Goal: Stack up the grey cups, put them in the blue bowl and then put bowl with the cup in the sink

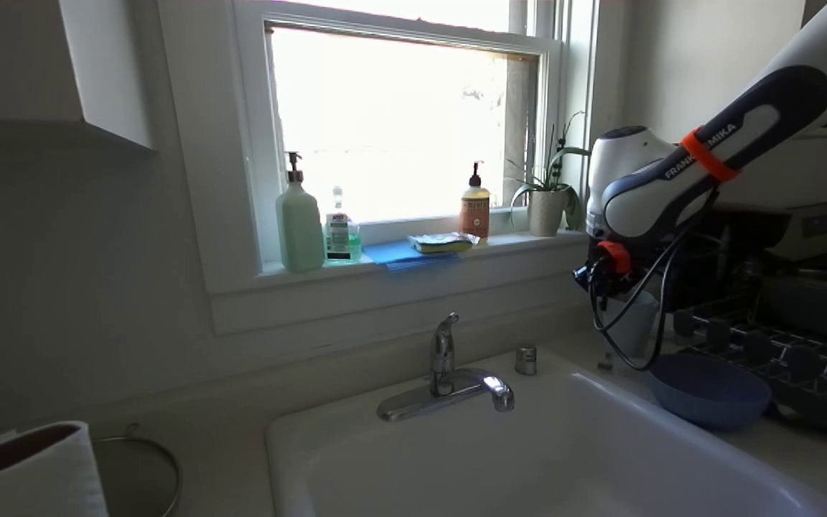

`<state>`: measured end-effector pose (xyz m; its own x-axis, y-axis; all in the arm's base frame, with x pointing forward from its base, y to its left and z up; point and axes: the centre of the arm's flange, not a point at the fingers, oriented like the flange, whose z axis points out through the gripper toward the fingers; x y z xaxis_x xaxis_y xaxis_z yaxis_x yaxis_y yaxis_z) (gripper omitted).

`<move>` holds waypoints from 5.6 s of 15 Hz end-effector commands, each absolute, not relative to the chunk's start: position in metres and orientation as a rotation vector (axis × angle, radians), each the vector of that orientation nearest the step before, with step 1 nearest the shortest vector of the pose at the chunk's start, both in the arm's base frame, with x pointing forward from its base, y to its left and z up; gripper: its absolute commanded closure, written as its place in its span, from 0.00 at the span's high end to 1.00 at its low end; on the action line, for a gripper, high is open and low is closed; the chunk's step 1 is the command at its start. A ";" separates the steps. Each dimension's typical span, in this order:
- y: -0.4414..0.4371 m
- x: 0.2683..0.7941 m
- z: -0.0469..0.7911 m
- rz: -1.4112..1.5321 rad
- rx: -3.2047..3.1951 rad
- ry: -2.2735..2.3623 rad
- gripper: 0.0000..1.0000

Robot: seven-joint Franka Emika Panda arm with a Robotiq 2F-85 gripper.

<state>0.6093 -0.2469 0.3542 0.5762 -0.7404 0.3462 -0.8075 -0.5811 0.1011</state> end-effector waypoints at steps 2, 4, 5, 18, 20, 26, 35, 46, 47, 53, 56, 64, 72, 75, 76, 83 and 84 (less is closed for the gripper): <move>-0.242 0.607 0.426 0.437 2.534 -1.297 0.01; -0.243 0.607 0.456 0.479 2.538 -1.314 0.01; -0.246 0.605 0.472 0.507 2.527 -1.323 0.01; -0.283 0.605 0.498 0.516 2.515 -1.419 0.01; -0.294 0.606 0.493 0.498 2.520 -1.439 0.01; -0.340 0.608 0.474 0.484 2.460 -1.549 0.01; -0.369 0.618 0.446 0.434 2.445 -1.633 0.01; -0.373 0.636 0.386 0.139 2.421 -1.624 0.01; -0.375 0.638 0.381 0.132 2.418 -1.626 0.01; -0.385 0.648 0.363 0.166 2.416 -1.621 0.32; -0.383 0.651 0.354 0.153 2.418 -1.611 0.51; -0.374 0.649 0.327 0.055 2.465 -1.574 0.33; -0.351 0.646 0.341 -0.024 2.560 -1.476 0.00; -0.337 0.645 0.358 -0.006 2.592 -1.409 0.02; -0.329 0.644 0.369 0.010 2.612 -1.373 0.02; -0.270 0.621 0.457 0.024 2.752 -1.088 0.02; -0.263 0.612 0.464 -0.025 2.771 -1.037 0.02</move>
